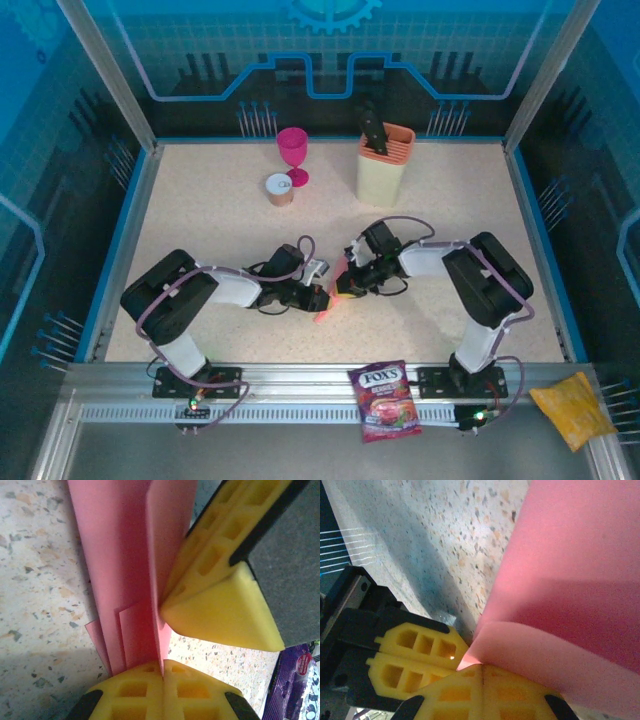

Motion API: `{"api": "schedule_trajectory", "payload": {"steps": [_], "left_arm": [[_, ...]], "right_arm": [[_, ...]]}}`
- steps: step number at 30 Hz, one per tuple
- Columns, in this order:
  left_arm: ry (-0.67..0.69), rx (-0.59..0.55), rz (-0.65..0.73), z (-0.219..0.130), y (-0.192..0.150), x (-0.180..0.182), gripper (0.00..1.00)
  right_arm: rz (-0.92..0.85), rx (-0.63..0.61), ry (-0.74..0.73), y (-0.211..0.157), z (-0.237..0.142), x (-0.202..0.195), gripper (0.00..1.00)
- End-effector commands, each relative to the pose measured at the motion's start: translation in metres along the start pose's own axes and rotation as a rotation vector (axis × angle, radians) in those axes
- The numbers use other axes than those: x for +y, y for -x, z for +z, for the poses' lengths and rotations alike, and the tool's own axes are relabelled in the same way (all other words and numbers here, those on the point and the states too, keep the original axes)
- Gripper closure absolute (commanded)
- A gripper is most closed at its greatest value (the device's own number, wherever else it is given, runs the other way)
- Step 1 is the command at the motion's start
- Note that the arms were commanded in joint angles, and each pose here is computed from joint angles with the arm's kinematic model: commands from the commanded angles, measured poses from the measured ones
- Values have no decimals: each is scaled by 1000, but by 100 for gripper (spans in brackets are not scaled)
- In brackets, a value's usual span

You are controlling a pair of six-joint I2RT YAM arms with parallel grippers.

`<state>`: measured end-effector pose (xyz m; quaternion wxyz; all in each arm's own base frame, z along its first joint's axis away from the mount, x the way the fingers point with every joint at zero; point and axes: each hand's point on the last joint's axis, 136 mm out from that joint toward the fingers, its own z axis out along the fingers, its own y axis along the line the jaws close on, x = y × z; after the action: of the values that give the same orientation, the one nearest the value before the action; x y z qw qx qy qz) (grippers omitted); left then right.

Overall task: Fold a paper plane with a square sheet of paper (pick it up from the middle)
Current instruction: Fold the wing for the fifth time at the center of the table.

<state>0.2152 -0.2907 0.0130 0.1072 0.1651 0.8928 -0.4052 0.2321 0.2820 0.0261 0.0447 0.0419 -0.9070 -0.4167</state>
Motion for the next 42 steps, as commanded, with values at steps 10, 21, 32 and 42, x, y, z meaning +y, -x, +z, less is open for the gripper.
{"api": "schedule_trajectory", "payload": {"steps": [10, 21, 32, 42], "left_arm": [[159, 169, -138, 3, -62, 49, 100], [155, 172, -140, 3, -64, 49, 100], [158, 163, -154, 4, -63, 51, 100], [155, 164, -160, 5, -63, 50, 100]], "right_arm": [[120, -19, -134, 7, -3, -39, 100], [208, -58, -177, 16, -24, -61, 100], [229, -189, -137, 43, -75, -58, 100], [15, -116, -47, 13, -55, 3, 100]]}}
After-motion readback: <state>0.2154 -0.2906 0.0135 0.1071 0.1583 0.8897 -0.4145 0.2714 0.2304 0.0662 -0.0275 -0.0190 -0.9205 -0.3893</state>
